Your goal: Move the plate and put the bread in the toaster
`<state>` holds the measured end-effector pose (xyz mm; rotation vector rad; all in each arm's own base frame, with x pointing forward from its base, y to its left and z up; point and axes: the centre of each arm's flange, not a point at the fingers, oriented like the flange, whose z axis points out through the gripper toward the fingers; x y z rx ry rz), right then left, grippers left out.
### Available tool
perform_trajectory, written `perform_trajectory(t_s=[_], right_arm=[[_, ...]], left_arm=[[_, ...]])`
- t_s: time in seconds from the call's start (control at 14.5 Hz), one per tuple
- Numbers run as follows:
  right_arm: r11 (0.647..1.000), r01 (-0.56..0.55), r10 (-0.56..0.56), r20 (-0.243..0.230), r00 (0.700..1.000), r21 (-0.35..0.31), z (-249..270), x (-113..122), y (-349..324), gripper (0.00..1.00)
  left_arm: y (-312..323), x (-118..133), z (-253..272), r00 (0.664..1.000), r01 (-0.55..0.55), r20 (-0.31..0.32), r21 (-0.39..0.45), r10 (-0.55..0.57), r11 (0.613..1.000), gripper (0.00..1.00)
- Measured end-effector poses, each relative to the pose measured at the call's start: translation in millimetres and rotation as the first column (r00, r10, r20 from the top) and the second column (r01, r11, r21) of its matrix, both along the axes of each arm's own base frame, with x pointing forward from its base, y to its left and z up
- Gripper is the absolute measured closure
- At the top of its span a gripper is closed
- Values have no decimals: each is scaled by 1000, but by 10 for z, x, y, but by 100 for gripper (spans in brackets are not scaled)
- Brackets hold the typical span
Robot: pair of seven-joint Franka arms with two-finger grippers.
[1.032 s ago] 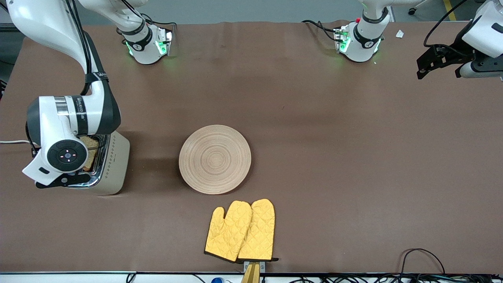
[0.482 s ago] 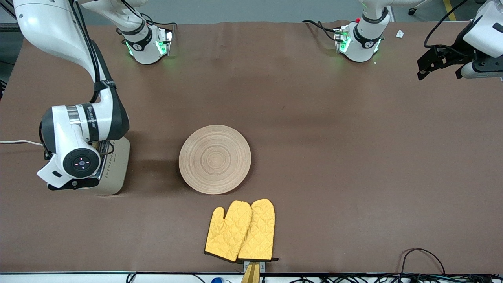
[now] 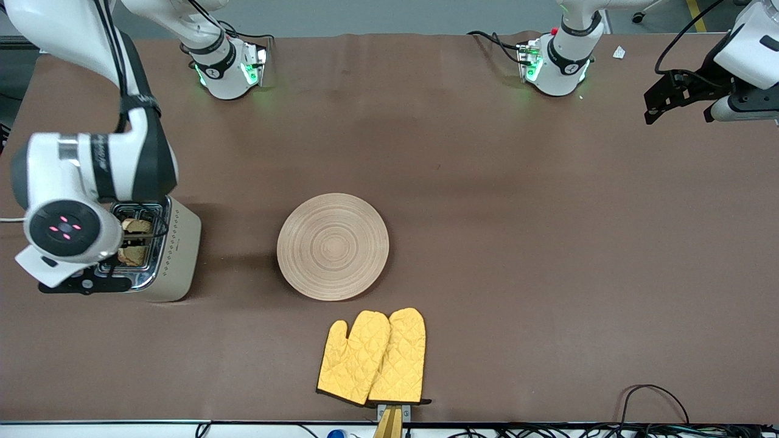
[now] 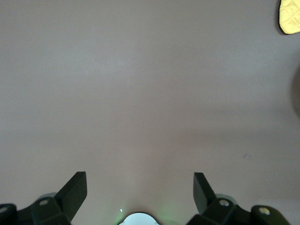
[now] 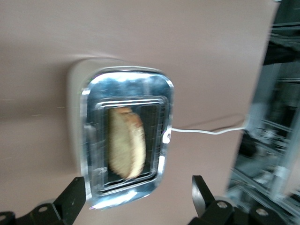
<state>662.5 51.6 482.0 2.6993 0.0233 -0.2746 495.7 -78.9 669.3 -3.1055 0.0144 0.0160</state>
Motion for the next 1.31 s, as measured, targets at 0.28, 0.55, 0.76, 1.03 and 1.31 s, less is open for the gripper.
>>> perform_trajectory(t_s=[0.28,0.55,0.76,1.03,1.31], right_arm=[[968,39,-59,77,995,247,809,-279,-229,0],[931,36,-89,131,987,362,1347,-598,-387,0],[925,23,-91,162,983,380,1607,-832,-373,0],[899,1,-112,226,968,439,1791,-1100,-381,0],[898,-10,-119,264,957,441,1797,-1275,-404,0]], left_arm=[[-32,-2,-8,1000,6,-2,0,-6,1000,0],[-43,13,-36,1000,8,-7,1,-8,1000,0],[-43,21,-48,1000,9,-10,1,-8,1000,0],[-38,24,-49,1000,26,-10,0,-26,1000,0],[-26,47,-48,1000,25,-10,-1,-25,1000,0]])
